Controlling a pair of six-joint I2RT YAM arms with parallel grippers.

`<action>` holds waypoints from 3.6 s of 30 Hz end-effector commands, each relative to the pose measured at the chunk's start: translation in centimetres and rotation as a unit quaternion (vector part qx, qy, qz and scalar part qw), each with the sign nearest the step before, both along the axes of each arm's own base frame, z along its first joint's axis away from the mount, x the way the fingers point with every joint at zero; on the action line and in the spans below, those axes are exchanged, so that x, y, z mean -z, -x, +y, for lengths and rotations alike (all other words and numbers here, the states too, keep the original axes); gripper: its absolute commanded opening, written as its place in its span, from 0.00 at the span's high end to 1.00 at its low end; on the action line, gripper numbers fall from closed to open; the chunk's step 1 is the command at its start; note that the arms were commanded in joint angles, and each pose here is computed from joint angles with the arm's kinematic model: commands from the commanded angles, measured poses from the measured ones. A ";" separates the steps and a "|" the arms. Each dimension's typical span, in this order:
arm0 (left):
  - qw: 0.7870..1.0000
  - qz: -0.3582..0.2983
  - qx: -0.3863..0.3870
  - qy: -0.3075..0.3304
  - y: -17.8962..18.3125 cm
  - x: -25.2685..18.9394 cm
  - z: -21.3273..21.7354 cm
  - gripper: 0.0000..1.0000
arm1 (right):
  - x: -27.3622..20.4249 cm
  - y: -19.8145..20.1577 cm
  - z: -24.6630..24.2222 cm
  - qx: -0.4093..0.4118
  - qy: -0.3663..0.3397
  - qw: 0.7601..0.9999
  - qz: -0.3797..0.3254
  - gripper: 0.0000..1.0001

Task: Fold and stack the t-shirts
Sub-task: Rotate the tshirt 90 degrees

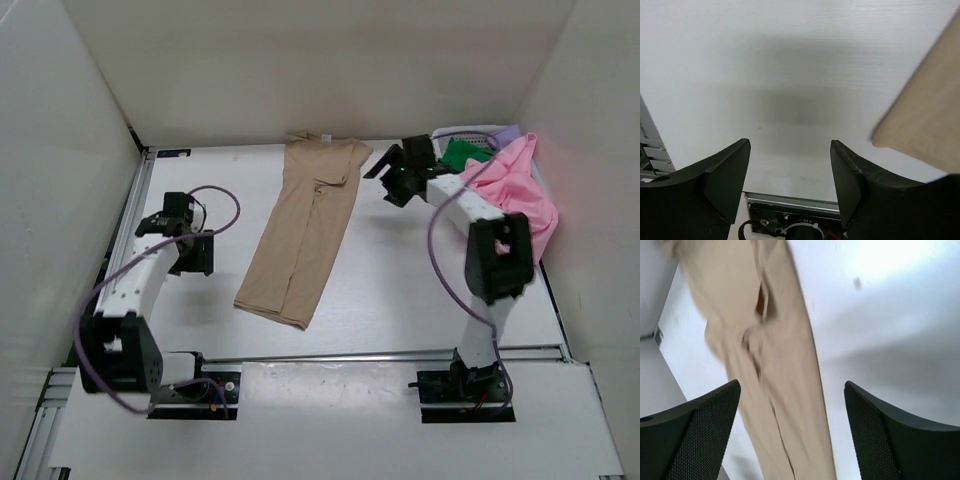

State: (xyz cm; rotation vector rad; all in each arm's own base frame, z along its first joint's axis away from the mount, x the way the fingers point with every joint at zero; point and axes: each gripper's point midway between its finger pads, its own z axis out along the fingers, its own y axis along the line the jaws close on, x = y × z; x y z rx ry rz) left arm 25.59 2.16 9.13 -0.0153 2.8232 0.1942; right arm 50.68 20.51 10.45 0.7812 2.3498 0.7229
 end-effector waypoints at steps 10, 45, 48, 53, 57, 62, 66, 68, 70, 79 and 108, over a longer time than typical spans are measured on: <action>0.978 -0.133 0.145 0.077 5.4 -5.5 -7.1 0.13 | -0.1 27.7 -0.3 -0.143 0.085 0.986 0.014 0.17; 0.984 0.012 0.177 0.030 4.1 9.1 -8.5 0.85 | 9.9 37.9 12.6 -0.085 0.088 0.971 0.204 0.81; 0.985 0.016 0.169 0.042 4.6 8.9 -8.3 0.90 | 9.6 38.0 11.3 -0.075 0.092 0.973 0.196 0.97; 0.974 0.053 0.193 0.107 8.4 7.2 -10.0 0.76 | 9.0 38.2 10.4 -0.118 0.101 0.974 0.167 0.98; 0.972 0.062 0.203 0.098 9.6 6.3 -9.8 0.29 | 6.5 37.9 12.9 -0.184 0.076 0.972 0.122 0.68; 0.979 0.034 0.185 0.074 7.9 4.2 -8.8 0.27 | 7.0 37.2 16.8 -0.173 0.059 0.973 0.139 0.41; 0.982 0.027 0.171 0.075 7.6 3.3 -8.3 0.27 | 9.3 38.3 17.1 -0.152 0.056 0.967 0.197 0.41; 0.984 0.025 0.162 0.075 7.7 3.1 -7.9 0.27 | 10.1 38.7 17.6 -0.159 0.052 0.964 0.208 0.43; 0.986 0.016 0.153 0.065 7.5 2.9 -7.3 0.27 | 10.9 39.4 17.6 -0.162 0.052 0.958 0.231 0.50; 0.989 0.020 0.135 0.065 7.8 2.1 -6.5 0.27 | 12.0 40.8 12.5 -0.140 0.070 0.959 0.238 1.00; 0.925 0.132 0.226 0.276 8.2 2.0 -17.0 0.27 | 8.0 42.4 8.2 -0.243 0.074 0.955 0.151 0.48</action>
